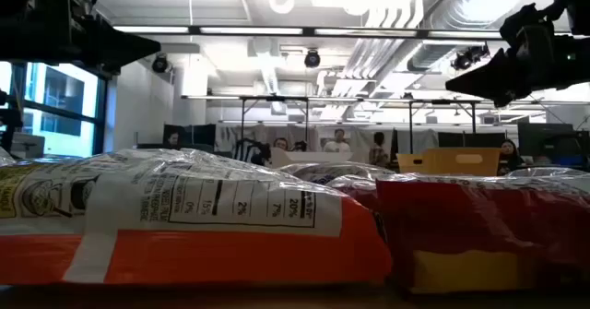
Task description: Sort Maruchan noodles
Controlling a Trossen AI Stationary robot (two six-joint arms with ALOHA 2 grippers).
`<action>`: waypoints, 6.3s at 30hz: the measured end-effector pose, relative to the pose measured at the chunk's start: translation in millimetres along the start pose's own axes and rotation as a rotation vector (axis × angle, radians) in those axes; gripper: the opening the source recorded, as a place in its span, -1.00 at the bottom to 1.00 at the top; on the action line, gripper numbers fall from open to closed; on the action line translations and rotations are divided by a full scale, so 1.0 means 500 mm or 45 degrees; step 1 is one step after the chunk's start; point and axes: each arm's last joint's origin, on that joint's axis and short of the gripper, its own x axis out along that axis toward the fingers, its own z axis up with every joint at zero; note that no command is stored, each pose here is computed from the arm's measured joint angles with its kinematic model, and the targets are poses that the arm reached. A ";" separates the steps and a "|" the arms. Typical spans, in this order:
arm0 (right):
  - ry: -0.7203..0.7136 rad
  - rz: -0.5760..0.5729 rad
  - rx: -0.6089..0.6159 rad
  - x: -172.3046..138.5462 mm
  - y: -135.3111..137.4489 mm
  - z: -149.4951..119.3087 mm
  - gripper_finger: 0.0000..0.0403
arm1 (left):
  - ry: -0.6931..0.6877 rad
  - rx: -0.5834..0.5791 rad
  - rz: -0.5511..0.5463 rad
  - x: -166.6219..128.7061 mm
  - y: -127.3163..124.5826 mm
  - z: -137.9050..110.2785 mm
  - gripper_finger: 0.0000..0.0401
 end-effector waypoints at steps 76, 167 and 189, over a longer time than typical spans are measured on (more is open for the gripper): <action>1.083 0.135 -0.161 0.414 0.145 0.073 0.06 | -0.091 0.203 0.157 -0.001 0.009 0.018 -1.00; 0.306 0.552 0.489 0.434 0.032 0.315 -1.00 | 0.218 0.395 -0.009 0.213 -0.048 0.055 0.16; 0.284 0.625 0.456 0.433 0.035 0.319 -1.00 | 0.336 0.568 0.019 0.303 -0.068 0.072 -0.38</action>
